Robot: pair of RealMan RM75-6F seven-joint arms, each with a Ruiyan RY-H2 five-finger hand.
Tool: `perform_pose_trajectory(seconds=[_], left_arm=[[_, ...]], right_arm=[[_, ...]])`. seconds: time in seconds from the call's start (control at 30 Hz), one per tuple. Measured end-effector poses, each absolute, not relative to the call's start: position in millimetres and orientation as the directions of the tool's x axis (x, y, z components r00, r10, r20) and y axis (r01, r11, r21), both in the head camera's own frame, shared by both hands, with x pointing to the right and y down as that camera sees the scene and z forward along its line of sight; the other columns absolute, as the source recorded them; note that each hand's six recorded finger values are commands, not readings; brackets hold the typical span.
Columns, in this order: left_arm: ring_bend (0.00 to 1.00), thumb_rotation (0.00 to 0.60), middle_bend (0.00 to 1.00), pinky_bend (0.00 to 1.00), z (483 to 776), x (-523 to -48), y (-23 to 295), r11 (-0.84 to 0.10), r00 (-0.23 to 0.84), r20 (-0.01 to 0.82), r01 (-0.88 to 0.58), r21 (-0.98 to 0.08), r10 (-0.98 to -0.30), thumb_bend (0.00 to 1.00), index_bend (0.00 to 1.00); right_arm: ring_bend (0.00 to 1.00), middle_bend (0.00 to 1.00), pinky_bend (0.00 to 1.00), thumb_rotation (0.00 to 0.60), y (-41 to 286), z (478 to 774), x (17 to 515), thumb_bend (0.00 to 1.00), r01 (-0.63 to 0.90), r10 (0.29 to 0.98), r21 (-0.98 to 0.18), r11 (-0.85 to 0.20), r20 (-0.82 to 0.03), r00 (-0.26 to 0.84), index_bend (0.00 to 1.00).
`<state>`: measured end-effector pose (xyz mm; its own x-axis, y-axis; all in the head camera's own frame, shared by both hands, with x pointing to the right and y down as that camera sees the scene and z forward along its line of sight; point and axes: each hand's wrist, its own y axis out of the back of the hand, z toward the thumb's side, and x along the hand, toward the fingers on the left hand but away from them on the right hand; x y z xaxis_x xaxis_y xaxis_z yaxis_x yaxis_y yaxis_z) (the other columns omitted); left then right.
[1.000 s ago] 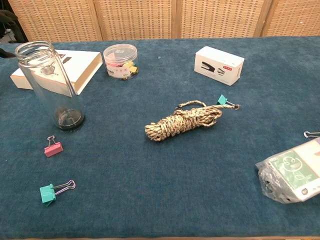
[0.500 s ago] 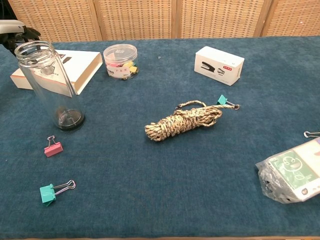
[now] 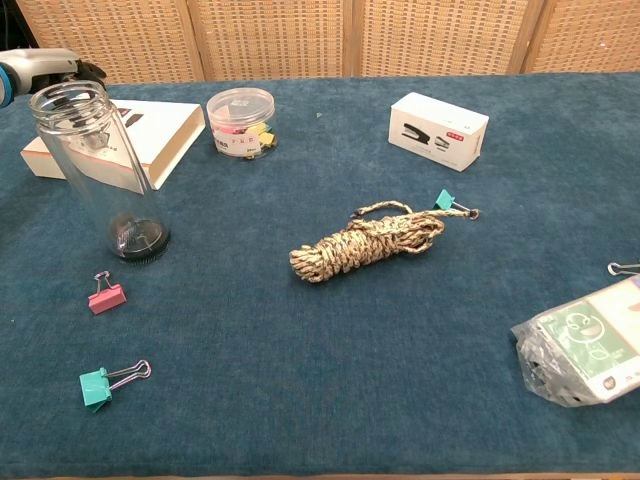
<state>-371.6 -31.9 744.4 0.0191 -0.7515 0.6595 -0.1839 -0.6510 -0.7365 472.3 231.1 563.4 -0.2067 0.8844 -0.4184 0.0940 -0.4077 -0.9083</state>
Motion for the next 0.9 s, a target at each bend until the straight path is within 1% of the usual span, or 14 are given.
perform_pose_trajectory(seconds=[0.17,0.47,0.73,0.9], left_arm=[[0.0,0.6,0.0,0.0,744,-372,-32,-0.646,0.021,0.654,-0.184,-0.741,-0.756,0.36,0.59],[0.0,0.6,0.0,0.0,744,-377,-30,-0.645,0.005,0.654,-0.172,-0.744,-0.756,0.37,0.61],[0.0,0.6,0.0,0.0,746,-381,-28,-0.66,-0.004,0.67,-0.166,-0.733,-0.743,0.48,0.63],[0.0,0.6,0.0,0.0,743,-382,-29,-0.657,-0.005,0.667,-0.164,-0.736,-0.745,0.5,0.63]], right_arm=[[0.0,0.0,0.0,0.6,231,563,473,0.0,0.096,0.885,-0.909,-0.405,-0.416,-0.208,0.0],[0.0,0.0,0.0,0.6,231,562,472,0.0,0.101,0.885,-0.908,-0.406,-0.419,-0.206,0.0],[0.0,0.0,0.0,0.6,231,562,472,0.0,0.104,0.885,-0.908,-0.407,-0.42,-0.203,0.0],[0.0,0.0,0.0,0.6,231,563,471,0.0,0.106,0.884,-0.907,-0.409,-0.422,-0.202,0.0]])
